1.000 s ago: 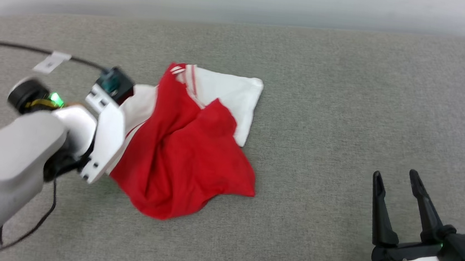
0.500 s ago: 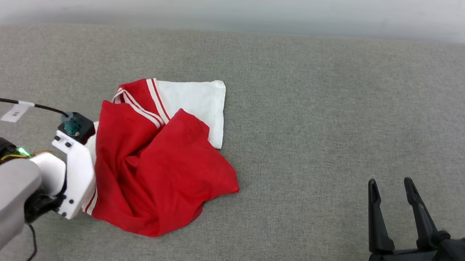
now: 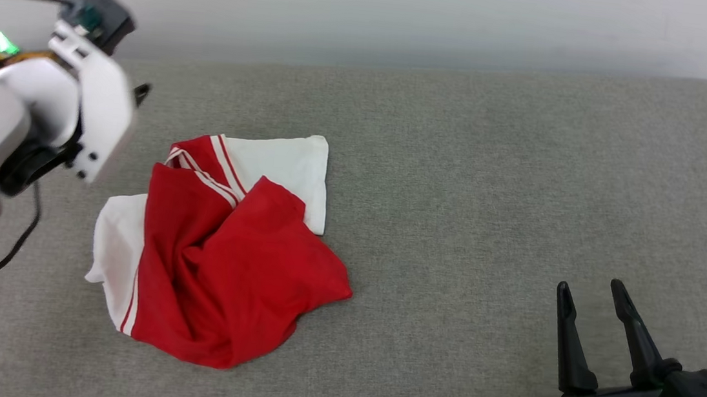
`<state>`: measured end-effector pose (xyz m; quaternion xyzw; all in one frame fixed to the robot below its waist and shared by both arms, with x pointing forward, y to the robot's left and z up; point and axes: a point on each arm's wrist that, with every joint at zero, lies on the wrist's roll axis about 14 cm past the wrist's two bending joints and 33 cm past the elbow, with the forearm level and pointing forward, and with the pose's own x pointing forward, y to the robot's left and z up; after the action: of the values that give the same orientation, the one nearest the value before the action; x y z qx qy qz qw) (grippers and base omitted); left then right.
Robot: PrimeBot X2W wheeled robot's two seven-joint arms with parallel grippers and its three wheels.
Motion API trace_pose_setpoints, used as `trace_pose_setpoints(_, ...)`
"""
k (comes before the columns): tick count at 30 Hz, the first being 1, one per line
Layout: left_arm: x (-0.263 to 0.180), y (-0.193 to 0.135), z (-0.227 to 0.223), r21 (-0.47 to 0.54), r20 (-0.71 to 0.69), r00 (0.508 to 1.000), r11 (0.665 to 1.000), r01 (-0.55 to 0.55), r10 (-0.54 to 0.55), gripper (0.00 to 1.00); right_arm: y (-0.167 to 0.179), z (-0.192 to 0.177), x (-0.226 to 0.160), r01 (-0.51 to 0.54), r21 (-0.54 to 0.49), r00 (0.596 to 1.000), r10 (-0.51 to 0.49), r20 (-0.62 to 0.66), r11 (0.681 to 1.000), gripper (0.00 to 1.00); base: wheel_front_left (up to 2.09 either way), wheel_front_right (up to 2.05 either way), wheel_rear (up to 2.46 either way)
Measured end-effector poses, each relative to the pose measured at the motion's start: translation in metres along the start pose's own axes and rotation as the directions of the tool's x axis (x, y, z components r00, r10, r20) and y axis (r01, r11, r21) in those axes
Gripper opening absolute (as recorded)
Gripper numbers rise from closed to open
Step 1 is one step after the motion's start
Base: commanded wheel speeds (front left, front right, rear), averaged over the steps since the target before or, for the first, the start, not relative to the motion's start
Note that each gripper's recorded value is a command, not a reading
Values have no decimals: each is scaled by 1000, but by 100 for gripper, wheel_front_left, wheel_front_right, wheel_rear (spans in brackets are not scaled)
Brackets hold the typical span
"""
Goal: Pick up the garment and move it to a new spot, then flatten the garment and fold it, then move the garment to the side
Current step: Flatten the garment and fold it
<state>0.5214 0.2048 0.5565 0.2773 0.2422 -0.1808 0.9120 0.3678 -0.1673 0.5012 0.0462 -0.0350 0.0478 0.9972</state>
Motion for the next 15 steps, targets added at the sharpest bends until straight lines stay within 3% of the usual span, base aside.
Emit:
trace_pose_setpoints(3, 10, -22, 33, 24, 29, 997, 997, 71, -72, 100, -5, 0, 1, 15, 0, 1000, -15, 0, 1000, 100, 0, 0, 0)
trace_pose_setpoints(9, 38, -71, 50, -14, -68, 967, 970, 245, -245, 100, -16, -3, 4, 48, 3, 999, -48, -7, 999, 100, 0, 0, 0)
trace_pose_setpoints(15, 71, -114, 29, -31, -244, 898, 928, 370, -366, 100, -28, -9, 9, 86, 4, 996, -86, -22, 996, 100, 0, 0, 0)
